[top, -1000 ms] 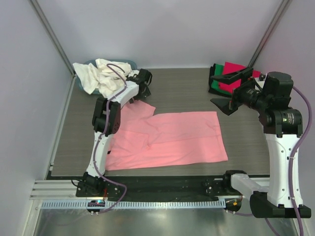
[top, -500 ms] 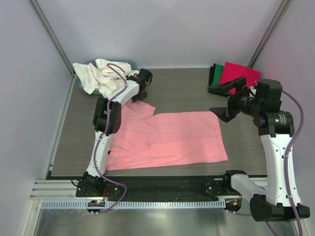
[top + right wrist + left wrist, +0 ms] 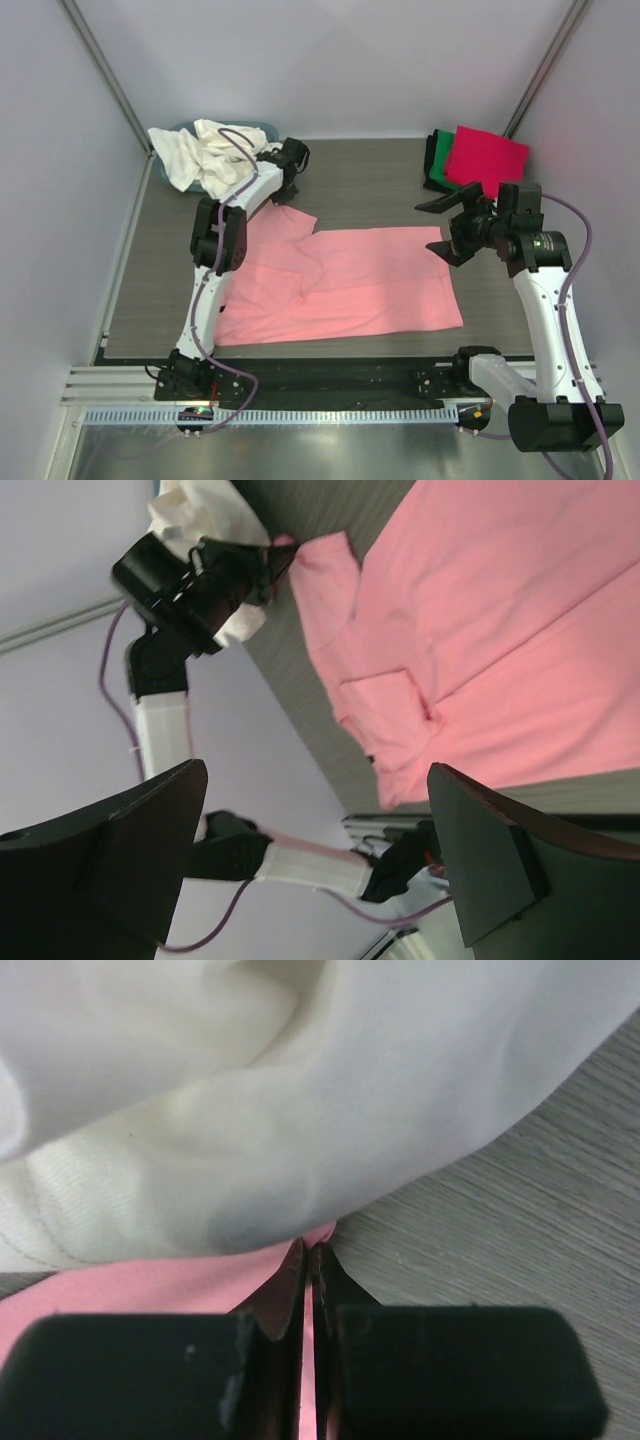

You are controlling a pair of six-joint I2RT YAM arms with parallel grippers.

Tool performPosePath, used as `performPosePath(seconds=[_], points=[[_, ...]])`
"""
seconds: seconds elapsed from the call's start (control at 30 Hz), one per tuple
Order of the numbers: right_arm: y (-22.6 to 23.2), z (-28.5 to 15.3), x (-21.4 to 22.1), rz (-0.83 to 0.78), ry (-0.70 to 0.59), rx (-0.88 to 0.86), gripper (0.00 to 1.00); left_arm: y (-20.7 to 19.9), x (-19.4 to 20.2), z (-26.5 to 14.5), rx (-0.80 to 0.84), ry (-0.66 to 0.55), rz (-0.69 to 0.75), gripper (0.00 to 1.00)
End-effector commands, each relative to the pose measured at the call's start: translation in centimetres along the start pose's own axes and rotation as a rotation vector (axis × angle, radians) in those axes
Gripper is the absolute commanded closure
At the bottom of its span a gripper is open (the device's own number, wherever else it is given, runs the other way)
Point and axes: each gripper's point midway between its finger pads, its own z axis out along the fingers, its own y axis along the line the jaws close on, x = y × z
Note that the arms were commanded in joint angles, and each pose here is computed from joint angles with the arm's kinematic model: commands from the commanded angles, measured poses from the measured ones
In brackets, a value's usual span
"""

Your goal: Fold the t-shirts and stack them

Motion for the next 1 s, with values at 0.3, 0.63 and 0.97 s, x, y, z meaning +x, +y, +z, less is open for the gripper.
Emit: performPosePath(seconds=[0.3, 0.63, 0.97], points=[[-8.2, 9.6, -9.0, -0.386, -0.281, 0.15, 0.17, 1.5, -1.8, -7.1, 0.073, -0.028, -0.001, 1.0], [-9.3, 13.9, -19.6, -0.555, -0.439, 0.572, 0.42, 2.9, -0.3, -8.1, 0.091, 0.005, 0.055, 1.0], [-12.5, 19.0, -22.3, -0.595, -0.376, 0.721, 0.54, 3.1, 0.3, -7.9, 0.101, 0.022, 0.081, 1.0]])
